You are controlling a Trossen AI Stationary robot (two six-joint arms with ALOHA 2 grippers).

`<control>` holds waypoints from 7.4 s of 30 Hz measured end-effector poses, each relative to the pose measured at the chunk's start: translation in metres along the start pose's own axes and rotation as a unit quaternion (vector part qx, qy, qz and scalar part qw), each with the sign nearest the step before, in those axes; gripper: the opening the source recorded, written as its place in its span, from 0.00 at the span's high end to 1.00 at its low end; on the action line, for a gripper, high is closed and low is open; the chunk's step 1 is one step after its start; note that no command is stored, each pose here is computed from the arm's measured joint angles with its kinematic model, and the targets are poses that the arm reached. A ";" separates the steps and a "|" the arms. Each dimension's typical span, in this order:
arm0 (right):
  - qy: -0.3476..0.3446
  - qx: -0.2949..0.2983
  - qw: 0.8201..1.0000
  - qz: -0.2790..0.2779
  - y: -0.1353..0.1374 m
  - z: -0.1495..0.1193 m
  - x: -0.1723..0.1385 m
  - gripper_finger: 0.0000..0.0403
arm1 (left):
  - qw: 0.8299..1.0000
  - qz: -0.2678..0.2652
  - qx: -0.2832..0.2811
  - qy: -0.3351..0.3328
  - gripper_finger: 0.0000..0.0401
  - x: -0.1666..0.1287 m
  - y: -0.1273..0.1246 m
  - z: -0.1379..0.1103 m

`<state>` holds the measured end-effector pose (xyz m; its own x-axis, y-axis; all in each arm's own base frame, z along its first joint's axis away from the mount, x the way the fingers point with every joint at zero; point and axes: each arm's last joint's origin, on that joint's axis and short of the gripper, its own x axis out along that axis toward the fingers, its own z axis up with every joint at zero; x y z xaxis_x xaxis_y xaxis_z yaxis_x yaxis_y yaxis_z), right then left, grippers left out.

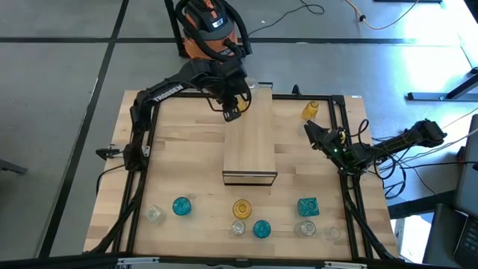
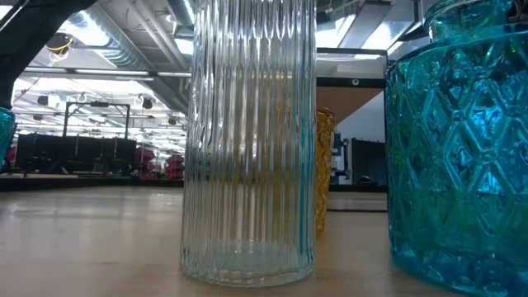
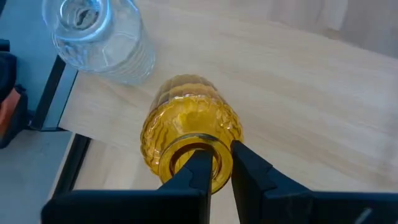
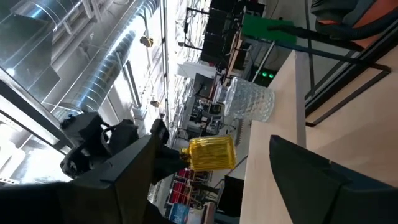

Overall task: Sort vases onto shelf
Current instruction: Put the yellow vase on the shelf, then put the yellow vase on the shelf aligned with the other yellow vase

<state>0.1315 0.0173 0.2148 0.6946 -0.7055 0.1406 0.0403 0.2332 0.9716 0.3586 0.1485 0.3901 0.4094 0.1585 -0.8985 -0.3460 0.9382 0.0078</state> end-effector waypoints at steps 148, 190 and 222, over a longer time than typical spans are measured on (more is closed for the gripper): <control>0.175 -0.272 0.751 -0.575 -0.033 0.145 0.184 0.52 | 0.970 -0.040 -0.071 -0.231 0.65 -0.173 -0.032 -0.137; 0.249 -0.347 0.735 -0.527 -0.004 0.121 0.182 0.76 | 0.968 -0.016 -0.084 -0.234 0.65 -0.173 -0.031 -0.137; 0.465 -0.563 0.610 -0.307 0.149 -0.045 0.268 0.76 | 0.970 -0.009 -0.076 -0.232 0.65 -0.172 -0.029 -0.137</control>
<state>0.3559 -0.1070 0.3891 0.3861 -0.3286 -0.8619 0.6024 0.7975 -0.0342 0.1827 0.0521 0.4845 0.7402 0.2967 -0.6034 -0.4411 0.8915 -0.1027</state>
